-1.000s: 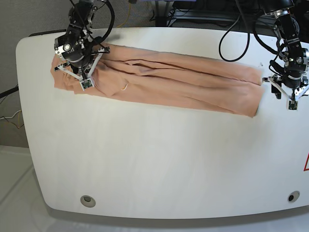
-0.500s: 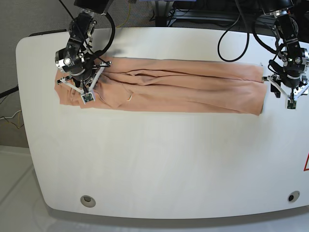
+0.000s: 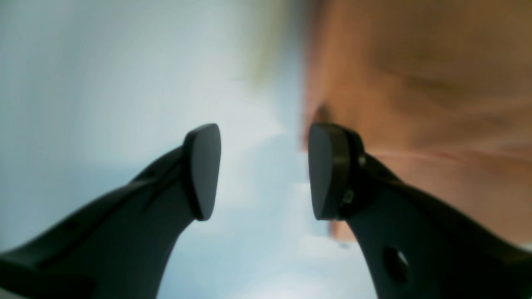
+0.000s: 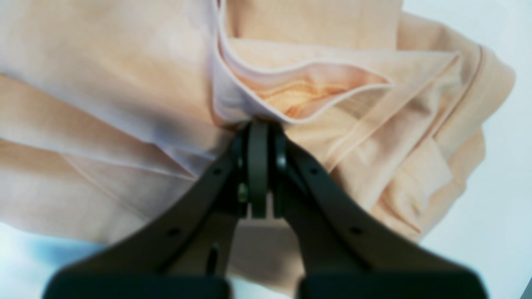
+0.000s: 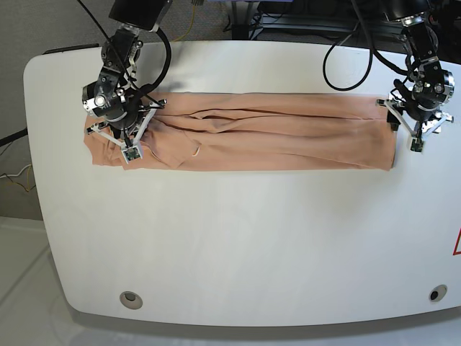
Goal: Fold the T-shirt properly
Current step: 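Pull the strip taut between both grippers, straightening it, then open the left gripper and raise it away from the strip end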
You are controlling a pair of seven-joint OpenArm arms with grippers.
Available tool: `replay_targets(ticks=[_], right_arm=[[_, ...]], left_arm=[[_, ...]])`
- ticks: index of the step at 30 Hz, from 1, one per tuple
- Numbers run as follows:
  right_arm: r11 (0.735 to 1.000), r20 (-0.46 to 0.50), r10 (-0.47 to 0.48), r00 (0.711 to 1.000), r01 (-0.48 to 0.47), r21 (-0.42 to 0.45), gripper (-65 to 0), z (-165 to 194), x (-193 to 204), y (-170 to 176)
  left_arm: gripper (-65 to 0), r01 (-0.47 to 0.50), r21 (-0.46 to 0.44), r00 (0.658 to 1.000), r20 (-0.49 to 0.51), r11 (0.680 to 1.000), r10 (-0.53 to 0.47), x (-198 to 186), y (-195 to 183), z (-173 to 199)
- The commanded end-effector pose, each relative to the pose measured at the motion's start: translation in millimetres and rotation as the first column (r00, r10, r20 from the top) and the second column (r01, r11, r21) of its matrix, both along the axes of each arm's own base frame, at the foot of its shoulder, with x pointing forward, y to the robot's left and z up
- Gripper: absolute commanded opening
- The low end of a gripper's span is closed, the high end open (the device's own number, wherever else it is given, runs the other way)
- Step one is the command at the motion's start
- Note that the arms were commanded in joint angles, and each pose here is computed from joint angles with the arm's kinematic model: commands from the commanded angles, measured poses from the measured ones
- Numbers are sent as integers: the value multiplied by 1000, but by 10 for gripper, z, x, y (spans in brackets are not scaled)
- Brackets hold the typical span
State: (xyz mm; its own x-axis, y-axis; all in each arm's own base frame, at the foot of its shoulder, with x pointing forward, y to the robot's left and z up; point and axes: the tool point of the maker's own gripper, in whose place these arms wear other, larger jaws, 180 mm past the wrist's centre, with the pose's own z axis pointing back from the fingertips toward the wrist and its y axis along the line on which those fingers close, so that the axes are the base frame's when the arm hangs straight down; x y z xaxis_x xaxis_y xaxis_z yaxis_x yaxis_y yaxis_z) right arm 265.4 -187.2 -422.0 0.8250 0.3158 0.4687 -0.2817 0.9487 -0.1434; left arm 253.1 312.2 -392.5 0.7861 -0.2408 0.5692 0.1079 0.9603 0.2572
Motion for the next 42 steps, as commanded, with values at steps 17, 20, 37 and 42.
replay_targets(ticks=[17,20,37,42], right_arm=[[999,-19,5,1000,-5,-36,-627,9,-13,-95],[999,-19,5,1000,-5,-36,-627,9,-13,-95],[999,-20,5,1000,-5,-34,-626,5,-14,-91],[999,-22,5,1000,-5,-34,-626,1,-21,-91]], left_arm=[[-339,-62,33,998,31,998,61,192,429,451],[-339,-91,36,996,16,995,91,177,498,475],[-343,-100,34,990,102,994,96,332,491,687],[-343,-50,-18,959,279,999,53,550,213,862]])
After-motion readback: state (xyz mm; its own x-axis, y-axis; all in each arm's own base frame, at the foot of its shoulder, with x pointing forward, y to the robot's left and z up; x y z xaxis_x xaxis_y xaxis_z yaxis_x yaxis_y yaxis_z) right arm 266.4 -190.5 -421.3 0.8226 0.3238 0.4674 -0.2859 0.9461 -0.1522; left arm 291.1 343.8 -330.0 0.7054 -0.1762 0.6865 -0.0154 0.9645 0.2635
